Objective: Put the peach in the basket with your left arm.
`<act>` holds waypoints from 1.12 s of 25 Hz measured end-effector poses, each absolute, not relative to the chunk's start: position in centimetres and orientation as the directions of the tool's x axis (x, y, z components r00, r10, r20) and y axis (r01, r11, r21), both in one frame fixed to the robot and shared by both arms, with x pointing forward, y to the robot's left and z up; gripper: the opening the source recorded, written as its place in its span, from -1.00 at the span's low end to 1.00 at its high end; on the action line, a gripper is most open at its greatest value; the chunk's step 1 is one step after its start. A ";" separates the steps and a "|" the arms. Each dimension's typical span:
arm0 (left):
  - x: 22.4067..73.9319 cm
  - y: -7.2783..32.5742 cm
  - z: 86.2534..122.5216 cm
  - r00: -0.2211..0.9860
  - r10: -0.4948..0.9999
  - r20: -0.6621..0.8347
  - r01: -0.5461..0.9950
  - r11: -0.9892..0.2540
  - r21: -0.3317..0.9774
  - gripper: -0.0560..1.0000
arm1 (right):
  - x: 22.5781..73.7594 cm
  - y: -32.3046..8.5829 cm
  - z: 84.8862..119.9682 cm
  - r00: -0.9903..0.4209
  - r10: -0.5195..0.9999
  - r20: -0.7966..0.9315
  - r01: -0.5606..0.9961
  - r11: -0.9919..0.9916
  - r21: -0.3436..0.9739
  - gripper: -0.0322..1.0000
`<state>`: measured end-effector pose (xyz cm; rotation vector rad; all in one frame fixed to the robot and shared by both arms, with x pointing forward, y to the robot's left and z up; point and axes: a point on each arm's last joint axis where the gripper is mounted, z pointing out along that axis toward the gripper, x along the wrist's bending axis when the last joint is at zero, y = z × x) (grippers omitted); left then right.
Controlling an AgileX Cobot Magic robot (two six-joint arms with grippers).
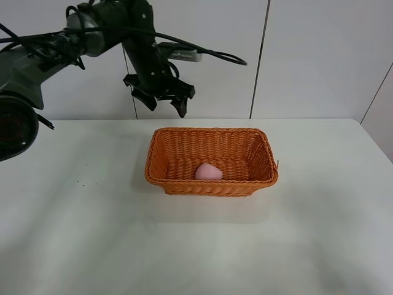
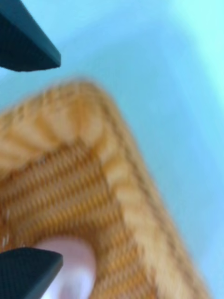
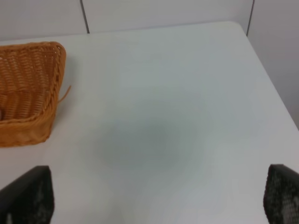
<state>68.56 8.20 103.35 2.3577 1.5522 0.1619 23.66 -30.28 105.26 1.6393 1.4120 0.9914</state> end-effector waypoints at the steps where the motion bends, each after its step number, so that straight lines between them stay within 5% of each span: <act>1: 69.2 9.6 103.4 0.376 0.923 -0.076 0.887 -0.335 0.319 0.75 | 23.7 -30.3 105.3 0.094 0.992 0.085 0.417 -0.117 0.901 0.41; 16: 73.2 29.0 101.6 0.024 0.998 -0.064 0.965 -0.006 0.262 0.75 | 23.7 -30.3 105.3 0.094 0.992 0.085 0.417 -0.117 0.901 0.41; 28: 69.8 29.5 102.9 0.001 0.992 -0.124 0.980 0.024 0.198 0.73 | 23.7 -30.3 105.3 0.094 0.992 0.085 0.417 -0.117 0.901 0.41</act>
